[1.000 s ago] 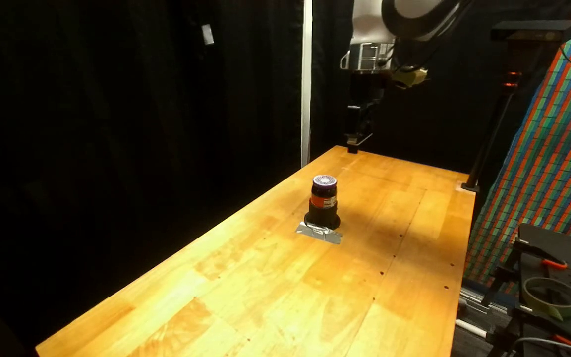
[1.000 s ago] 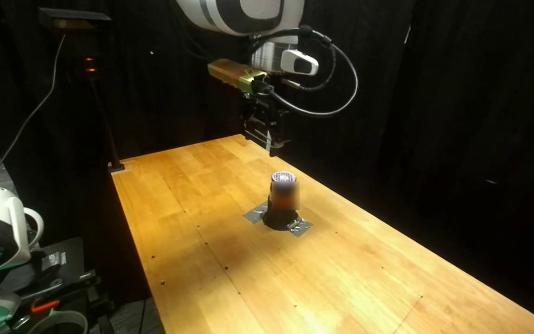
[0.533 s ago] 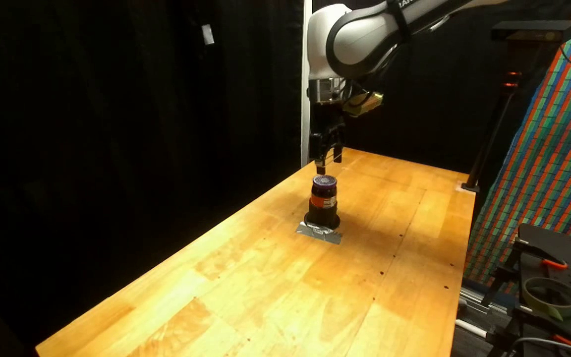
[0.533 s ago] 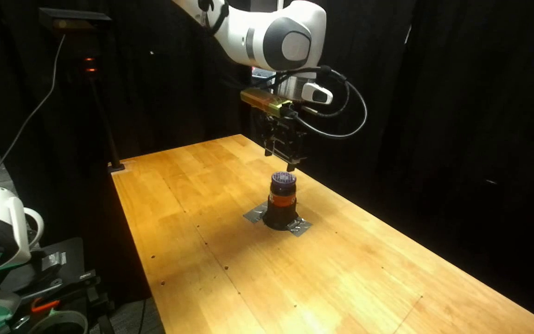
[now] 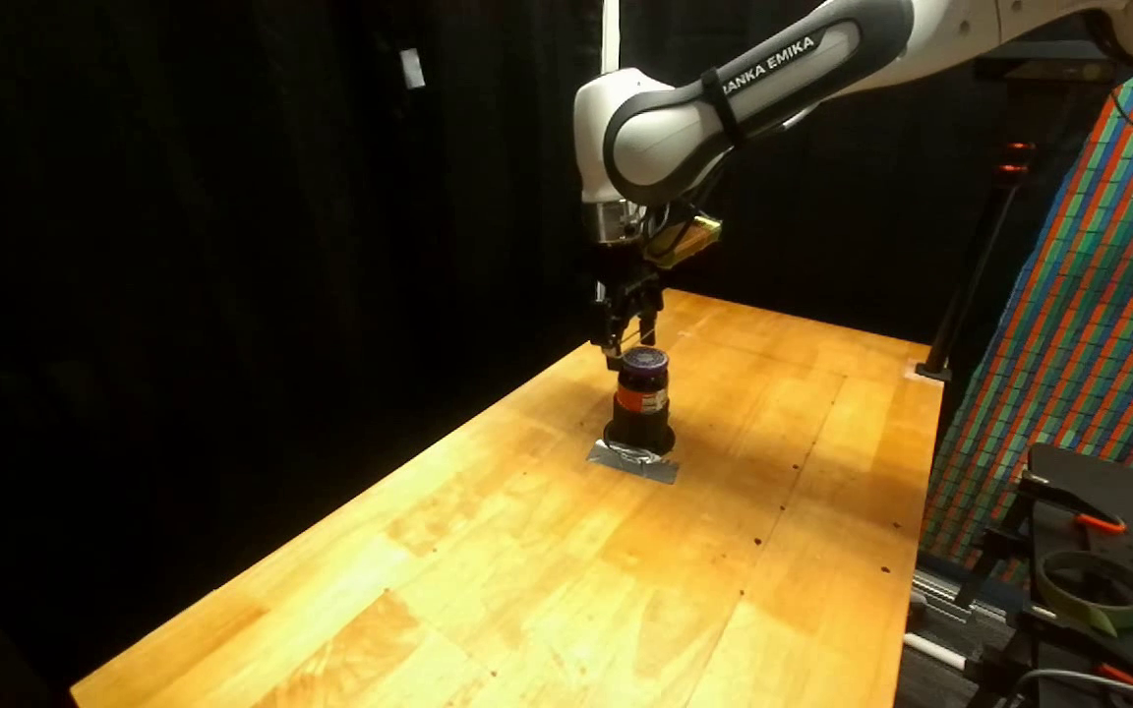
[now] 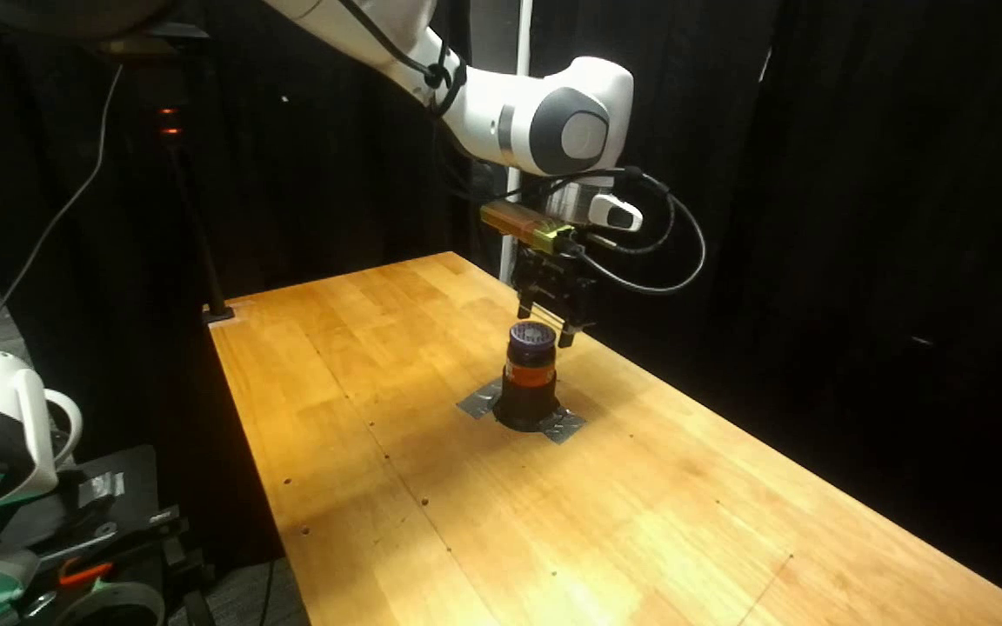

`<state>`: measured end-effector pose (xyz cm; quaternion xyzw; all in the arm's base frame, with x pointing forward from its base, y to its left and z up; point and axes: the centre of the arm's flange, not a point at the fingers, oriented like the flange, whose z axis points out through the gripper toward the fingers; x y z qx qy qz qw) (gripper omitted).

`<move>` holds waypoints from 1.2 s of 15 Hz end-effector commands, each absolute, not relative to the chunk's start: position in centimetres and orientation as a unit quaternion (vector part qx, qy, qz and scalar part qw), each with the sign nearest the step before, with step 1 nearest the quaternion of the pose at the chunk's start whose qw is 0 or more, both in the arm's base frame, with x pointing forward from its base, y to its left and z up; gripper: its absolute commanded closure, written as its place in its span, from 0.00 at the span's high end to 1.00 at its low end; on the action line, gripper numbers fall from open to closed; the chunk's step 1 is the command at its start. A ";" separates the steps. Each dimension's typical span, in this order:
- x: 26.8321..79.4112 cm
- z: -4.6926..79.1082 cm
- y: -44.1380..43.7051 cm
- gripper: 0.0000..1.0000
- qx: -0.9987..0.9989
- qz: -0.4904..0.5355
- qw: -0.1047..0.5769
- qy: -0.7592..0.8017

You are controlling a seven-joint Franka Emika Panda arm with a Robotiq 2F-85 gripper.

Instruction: Put the rubber band on the cup

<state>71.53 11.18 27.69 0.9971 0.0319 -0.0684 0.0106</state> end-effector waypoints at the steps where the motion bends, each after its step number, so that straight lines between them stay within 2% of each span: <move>1: 73.8 27.0 11.2 1.00 0.997 -0.065 0.026 0.031; 10: 72.5 25.4 11.8 1.00 0.993 -0.109 0.031 0.038; 18: 68.9 25.8 12.7 1.00 0.994 -0.082 0.049 0.047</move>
